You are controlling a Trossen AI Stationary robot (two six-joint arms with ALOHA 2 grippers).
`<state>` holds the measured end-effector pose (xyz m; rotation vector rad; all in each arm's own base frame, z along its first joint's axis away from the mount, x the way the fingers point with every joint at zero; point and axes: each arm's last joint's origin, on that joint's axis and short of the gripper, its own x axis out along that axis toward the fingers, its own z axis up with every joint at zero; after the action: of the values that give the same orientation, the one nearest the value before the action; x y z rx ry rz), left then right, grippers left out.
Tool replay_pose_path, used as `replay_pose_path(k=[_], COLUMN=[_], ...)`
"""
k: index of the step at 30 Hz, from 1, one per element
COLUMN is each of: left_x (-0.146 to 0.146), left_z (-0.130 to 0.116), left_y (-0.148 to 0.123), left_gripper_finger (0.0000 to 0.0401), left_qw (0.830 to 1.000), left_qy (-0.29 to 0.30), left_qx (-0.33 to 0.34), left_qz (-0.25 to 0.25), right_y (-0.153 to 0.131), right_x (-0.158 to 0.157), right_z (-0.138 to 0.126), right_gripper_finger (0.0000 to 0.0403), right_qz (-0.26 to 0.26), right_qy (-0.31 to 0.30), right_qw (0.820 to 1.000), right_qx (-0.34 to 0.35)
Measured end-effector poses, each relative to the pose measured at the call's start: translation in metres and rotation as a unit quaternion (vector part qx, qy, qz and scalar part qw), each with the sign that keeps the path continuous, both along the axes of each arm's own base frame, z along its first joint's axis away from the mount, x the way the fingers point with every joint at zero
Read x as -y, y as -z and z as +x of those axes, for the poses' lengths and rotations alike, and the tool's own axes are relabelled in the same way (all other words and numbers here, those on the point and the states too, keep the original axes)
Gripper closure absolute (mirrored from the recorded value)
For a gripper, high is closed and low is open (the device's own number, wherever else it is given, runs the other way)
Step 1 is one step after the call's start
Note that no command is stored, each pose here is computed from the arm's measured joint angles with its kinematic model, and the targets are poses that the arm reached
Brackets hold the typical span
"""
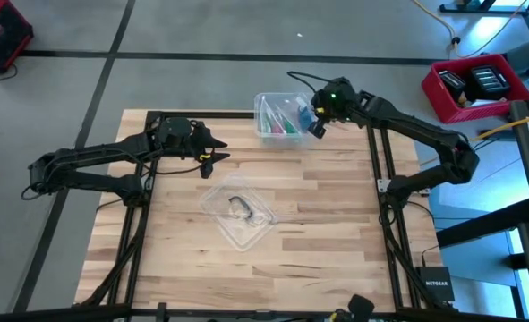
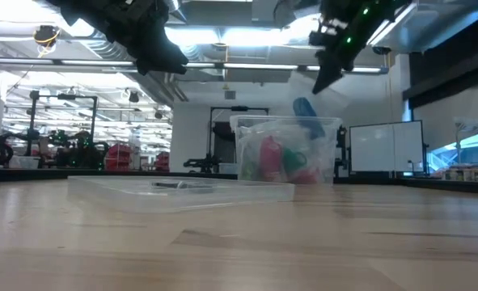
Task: Roll bandage
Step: Put the packed blue bandage into the transparent bin
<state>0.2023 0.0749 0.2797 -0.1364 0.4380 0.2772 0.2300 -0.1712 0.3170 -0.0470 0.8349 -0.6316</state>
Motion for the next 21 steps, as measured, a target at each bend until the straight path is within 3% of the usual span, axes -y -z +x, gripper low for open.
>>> replay_pose_path(k=[4,9,15,21], left_x=[0.000,0.000,0.000,0.000], left_z=[0.000,0.000,0.000,0.000], left_y=[0.000,0.000,0.000,0.000], left_gripper_finger=[0.0232,0.0232,0.0232,0.0232], left_qw=[1.000,1.000,1.000,1.000], left_qy=[-0.002,-0.001,-0.002,-0.002], left_qx=[0.000,0.000,0.001,0.001], left_qz=[-0.004,-0.002,-0.004,-0.005], right_y=[0.008,0.015,0.041,0.060], right_x=[0.006,0.008,0.016,0.025], right_z=[0.005,0.011,0.027,0.040], right_gripper_finger=[0.0398,0.0398,0.0398,0.0398], right_qz=[-0.016,0.006,0.071,0.077], right_qy=[0.035,0.019,-0.016,-0.016], right_qw=[0.999,1.000,0.997,0.996], right_qx=[-0.022,-0.017,-0.022,-0.030])
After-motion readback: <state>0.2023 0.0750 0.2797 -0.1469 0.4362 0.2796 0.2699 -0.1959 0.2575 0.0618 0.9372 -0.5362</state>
